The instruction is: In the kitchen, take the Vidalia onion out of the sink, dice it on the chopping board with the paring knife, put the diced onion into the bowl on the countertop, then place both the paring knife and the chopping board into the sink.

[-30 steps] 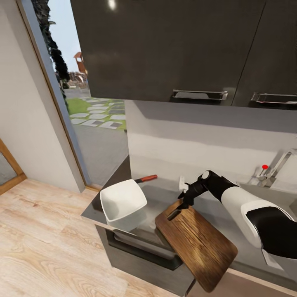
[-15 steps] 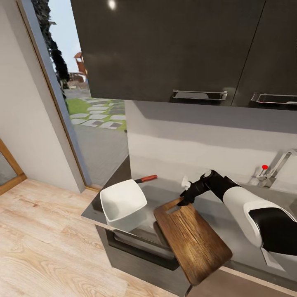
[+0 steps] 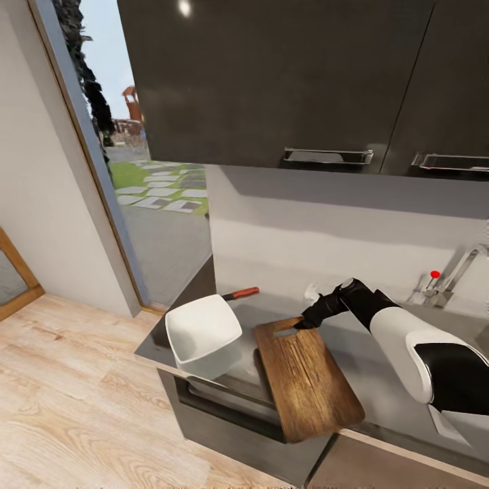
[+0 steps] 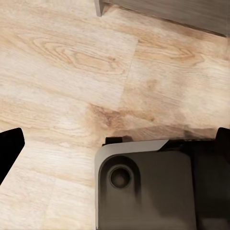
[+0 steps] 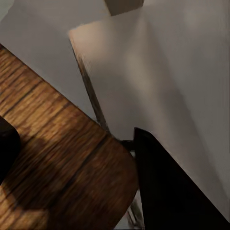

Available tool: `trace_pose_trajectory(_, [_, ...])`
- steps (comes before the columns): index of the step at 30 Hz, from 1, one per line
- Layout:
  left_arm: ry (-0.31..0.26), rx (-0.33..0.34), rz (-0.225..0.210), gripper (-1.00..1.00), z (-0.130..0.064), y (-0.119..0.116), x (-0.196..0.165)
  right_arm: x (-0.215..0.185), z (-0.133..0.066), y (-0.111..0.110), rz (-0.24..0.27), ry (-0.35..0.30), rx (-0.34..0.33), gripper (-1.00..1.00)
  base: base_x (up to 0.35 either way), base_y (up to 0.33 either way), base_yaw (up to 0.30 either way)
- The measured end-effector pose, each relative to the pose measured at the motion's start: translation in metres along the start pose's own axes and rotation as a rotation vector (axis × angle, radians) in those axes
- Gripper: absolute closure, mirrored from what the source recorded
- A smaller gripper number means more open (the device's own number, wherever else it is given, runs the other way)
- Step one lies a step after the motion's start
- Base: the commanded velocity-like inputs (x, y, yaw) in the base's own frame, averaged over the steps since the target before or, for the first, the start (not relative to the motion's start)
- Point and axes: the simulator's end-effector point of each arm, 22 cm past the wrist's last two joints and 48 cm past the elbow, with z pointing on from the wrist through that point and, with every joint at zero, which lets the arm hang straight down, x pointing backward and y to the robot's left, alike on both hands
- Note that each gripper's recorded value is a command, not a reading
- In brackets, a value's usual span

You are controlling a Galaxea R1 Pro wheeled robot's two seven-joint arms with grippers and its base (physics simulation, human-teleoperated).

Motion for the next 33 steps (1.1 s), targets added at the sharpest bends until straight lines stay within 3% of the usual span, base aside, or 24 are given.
trace_pose_trajectory(17, [-0.012,0.003,0.003,-1.0,0.0,-0.001,-0.005,0.007,-0.013,-0.013,0.031,0.009,0.034,1.0,-0.246,0.016,-0.168])
trace_pose_trajectory(21, [-0.016,0.003,0.003,-1.0,0.0,-0.001,-0.006,-0.007,-0.02,-0.029,0.112,-0.072,0.084,1.0,-0.02,0.006,-0.222])
trace_pose_trajectory(25, [-0.019,0.003,0.003,-1.0,0.001,-0.001,-0.007,-0.012,-0.026,-0.048,0.165,-0.112,0.162,1.0,-0.003,0.001,-0.211])
trace_pose_trajectory(29, [-0.022,0.003,0.003,-1.0,0.001,-0.001,-0.009,-0.008,-0.03,-0.064,0.205,-0.105,0.232,1.0,0.0,0.0,-0.202])
trace_pose_trajectory(33, [-0.024,0.003,0.003,-1.0,0.001,-0.001,-0.009,-0.008,-0.037,-0.079,0.279,-0.132,0.291,1.0,0.0,0.0,-0.201])
